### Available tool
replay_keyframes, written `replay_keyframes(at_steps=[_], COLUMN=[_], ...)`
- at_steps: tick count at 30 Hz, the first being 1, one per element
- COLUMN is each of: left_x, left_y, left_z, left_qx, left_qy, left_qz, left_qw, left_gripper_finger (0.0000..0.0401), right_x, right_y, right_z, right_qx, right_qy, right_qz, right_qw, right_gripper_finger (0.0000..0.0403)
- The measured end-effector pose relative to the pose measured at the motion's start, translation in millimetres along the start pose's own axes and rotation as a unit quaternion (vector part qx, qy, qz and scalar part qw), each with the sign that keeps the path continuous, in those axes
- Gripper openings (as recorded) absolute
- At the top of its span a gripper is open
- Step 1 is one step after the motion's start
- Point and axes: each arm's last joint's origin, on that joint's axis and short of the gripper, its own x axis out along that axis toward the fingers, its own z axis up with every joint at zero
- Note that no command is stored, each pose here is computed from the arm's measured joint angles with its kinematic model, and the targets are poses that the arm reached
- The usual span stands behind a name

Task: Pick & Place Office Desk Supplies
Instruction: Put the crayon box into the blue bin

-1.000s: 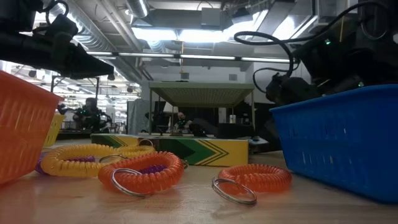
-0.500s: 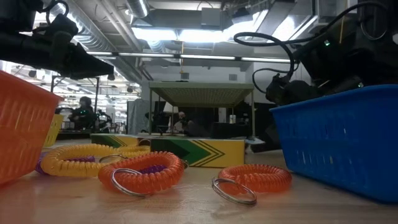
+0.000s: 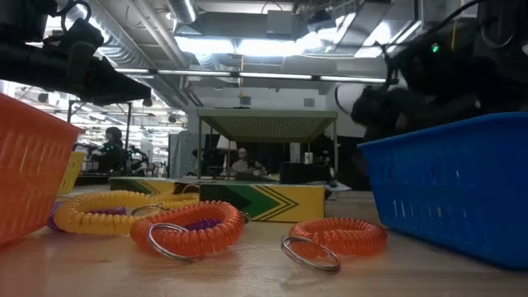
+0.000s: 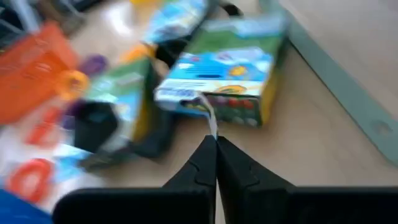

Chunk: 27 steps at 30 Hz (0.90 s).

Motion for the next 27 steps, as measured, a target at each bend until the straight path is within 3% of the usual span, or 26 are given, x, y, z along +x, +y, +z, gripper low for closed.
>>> replay_keyframes(at_steps=[9, 18, 27], left_x=[0, 0, 0], left_y=[0, 0, 0], left_z=[0, 0, 0], left_qx=[0.0, -0.002, -0.003], left_qy=[0.0, 0.0, 0.0], left_qz=[0.0, 0.0, 0.0], left_qw=[1.0, 1.0, 1.0], left_gripper_finger=[0.0143, 0.0143, 0.0143], right_x=[-26, -51, -72], right_y=[20, 42, 59], right_z=[38, 57, 60], right_qx=[-0.02, -0.052, -0.063], right_qy=[-0.082, -0.137, -0.125], right_qz=[0.06, 0.103, 0.154], right_qw=[0.995, 0.984, 0.978], right_gripper_finger=[0.0001, 0.0, 0.0])
